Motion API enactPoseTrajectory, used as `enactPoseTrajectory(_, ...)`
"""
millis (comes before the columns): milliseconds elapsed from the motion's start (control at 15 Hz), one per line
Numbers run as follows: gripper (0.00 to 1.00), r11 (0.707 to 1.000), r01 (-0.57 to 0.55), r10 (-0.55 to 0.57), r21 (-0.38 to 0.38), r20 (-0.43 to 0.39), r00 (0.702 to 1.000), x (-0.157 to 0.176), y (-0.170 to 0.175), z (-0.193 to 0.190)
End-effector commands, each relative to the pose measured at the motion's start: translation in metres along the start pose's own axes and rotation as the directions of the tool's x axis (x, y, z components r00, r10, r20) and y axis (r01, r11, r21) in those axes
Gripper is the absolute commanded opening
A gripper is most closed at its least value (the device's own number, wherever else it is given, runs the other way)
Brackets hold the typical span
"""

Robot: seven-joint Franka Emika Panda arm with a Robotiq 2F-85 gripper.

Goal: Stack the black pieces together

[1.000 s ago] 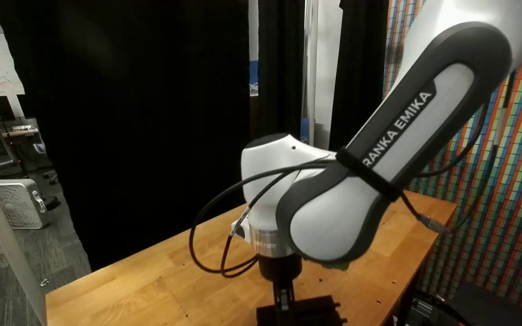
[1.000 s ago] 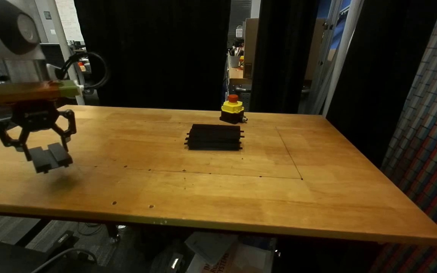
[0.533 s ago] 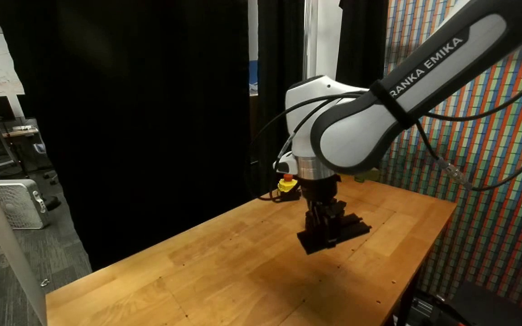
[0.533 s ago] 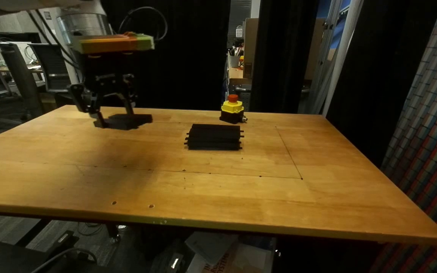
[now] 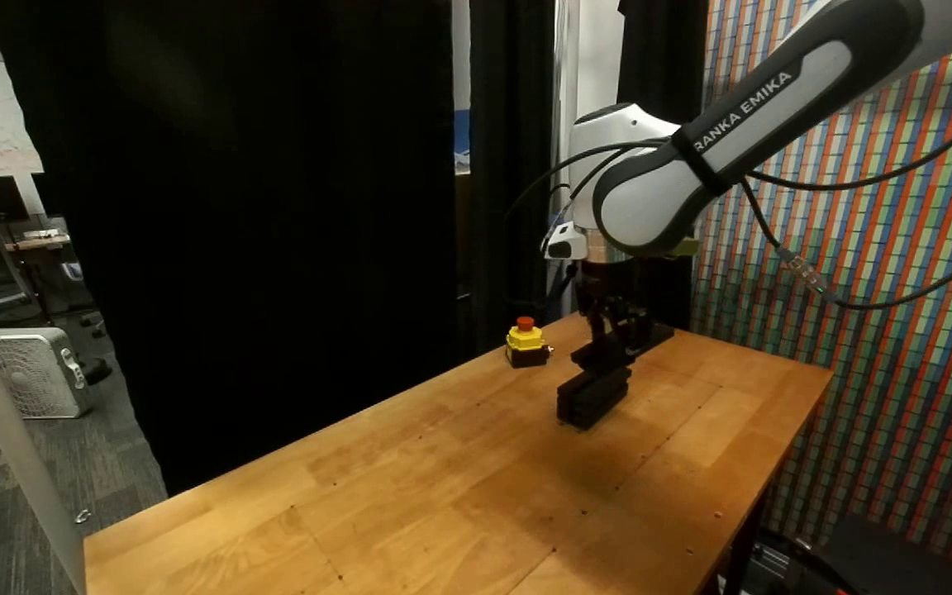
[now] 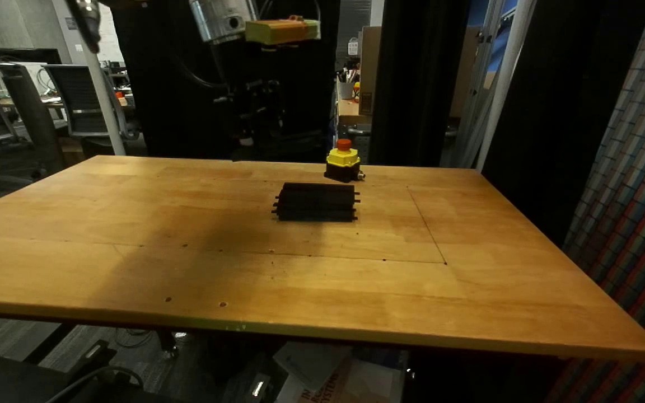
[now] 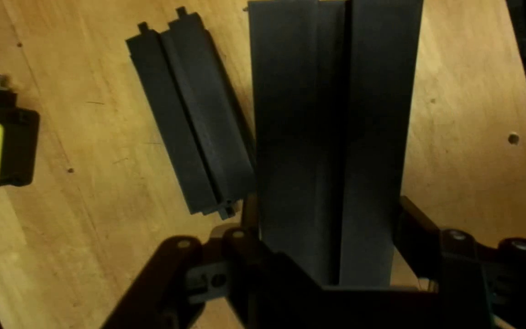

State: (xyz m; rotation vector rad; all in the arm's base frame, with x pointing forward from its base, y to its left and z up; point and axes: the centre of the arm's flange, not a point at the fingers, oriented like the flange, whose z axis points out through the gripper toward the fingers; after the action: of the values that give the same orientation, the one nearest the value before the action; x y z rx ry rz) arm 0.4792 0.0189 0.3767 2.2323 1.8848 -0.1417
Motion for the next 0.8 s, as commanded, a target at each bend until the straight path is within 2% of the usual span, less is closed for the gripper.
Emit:
enactPoseTrajectory(0, 0.46, 0.992, 0.119, -0.119, -0.03, -0.005, 0.993, -0.021, 0.057, 0.003)
enactPoseTrajectory(333, 0.46, 0.975, 0.218, -0.219, -0.043, -0.015, 0.976, -0.04, 0.095, 0.027)
enactPoseTrajectory(733, 0.46, 0.972, 0.232, -0.234, -0.03, -0.079, 0.969, -0.046, 0.106, 0.049)
